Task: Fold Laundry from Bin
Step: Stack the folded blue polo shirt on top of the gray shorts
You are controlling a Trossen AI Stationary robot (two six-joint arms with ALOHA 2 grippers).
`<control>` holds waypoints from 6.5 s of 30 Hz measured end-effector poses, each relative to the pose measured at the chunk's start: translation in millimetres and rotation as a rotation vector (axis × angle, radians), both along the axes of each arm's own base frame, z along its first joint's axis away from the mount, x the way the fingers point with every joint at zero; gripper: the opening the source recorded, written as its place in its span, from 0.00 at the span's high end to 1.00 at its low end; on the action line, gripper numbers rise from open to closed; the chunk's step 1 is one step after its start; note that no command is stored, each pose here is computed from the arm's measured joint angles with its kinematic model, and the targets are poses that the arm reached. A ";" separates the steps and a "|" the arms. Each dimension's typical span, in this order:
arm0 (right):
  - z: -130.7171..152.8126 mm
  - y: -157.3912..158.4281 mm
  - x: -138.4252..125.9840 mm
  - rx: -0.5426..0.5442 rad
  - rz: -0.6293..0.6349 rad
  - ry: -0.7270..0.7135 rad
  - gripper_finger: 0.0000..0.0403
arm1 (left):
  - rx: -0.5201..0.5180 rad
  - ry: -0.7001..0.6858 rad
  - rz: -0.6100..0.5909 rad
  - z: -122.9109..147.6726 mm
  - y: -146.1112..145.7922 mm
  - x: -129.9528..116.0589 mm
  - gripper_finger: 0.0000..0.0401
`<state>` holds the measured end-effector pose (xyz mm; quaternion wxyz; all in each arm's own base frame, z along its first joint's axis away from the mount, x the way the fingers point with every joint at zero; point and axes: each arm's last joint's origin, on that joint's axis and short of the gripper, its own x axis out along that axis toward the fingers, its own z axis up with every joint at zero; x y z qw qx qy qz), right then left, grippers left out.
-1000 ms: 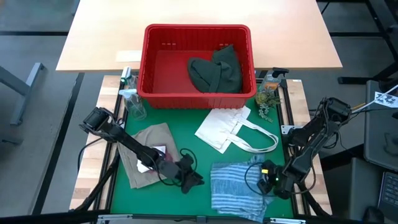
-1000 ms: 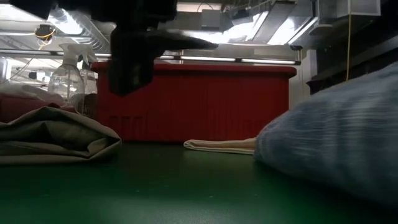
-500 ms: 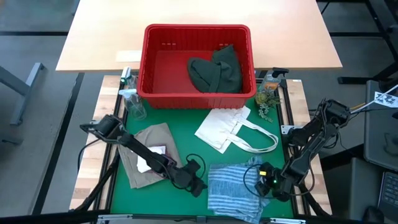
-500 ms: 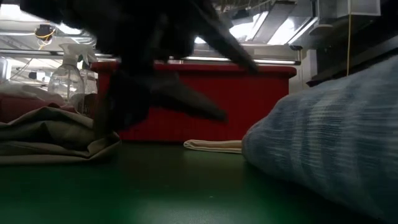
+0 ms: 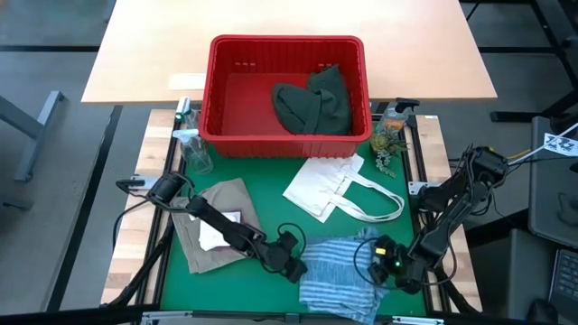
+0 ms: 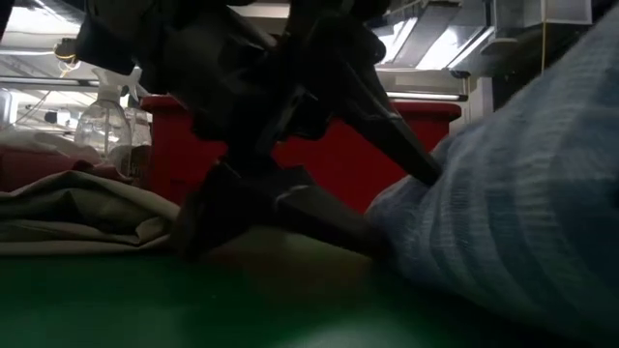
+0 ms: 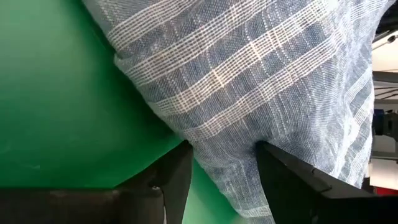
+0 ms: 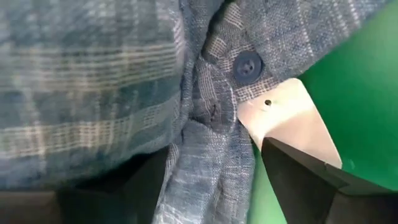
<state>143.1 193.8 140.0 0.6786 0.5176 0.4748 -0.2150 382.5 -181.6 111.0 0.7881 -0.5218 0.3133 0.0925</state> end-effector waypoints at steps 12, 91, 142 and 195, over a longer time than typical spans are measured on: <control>0.3 -2.3 2.2 -0.060 -0.047 -0.082 0.81 | 0.062 -0.024 -0.032 -0.1 0.6 0.8 0.90; 96.1 -129.9 339.9 -0.056 0.253 -0.770 0.99 | -0.018 0.631 0.169 193.9 37.9 -237.4 0.99; 81.7 -177.3 368.1 -0.249 0.152 -0.737 0.93 | 0.065 0.950 0.249 147.3 36.5 -267.7 0.68; 131.4 -190.9 355.4 -0.785 0.498 -0.896 0.63 | 0.218 0.577 0.140 180.3 21.3 -274.3 0.72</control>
